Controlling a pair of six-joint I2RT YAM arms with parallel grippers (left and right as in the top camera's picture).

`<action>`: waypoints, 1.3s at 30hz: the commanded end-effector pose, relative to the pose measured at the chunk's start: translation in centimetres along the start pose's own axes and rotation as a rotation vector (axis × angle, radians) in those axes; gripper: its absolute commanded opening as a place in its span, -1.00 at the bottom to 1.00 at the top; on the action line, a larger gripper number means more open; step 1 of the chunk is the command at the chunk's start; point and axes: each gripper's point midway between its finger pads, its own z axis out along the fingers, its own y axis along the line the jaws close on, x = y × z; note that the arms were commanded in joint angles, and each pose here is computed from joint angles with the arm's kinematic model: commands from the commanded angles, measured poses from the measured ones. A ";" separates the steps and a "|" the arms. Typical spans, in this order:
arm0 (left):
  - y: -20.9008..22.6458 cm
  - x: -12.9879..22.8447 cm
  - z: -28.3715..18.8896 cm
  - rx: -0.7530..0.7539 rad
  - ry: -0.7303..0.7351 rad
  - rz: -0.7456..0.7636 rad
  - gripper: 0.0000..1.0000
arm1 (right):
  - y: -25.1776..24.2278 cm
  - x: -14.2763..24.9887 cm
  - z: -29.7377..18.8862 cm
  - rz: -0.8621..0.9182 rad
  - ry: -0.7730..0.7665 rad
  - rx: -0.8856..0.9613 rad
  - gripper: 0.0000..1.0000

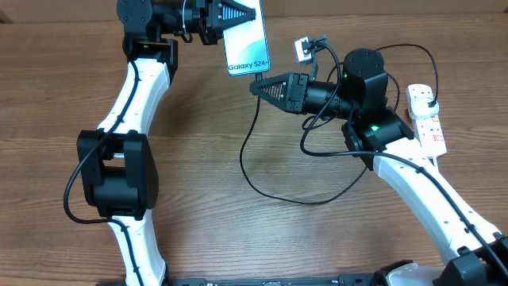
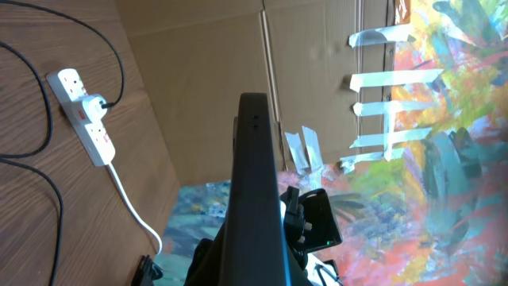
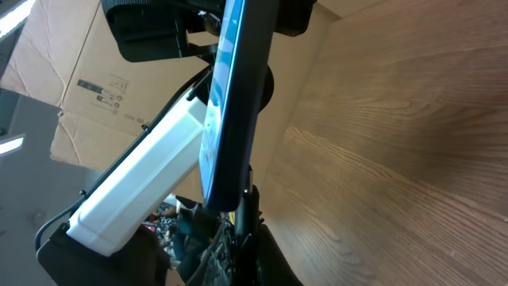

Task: Plug charger to phone and switch on socket
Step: 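Push the USB-C plug into the phone's bottom port with the right gripper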

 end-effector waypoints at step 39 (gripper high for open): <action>-1.7 -0.3 1.0 0.032 -0.033 0.051 -0.92 | 1.9 0.7 -0.3 -0.047 0.044 -0.074 -0.93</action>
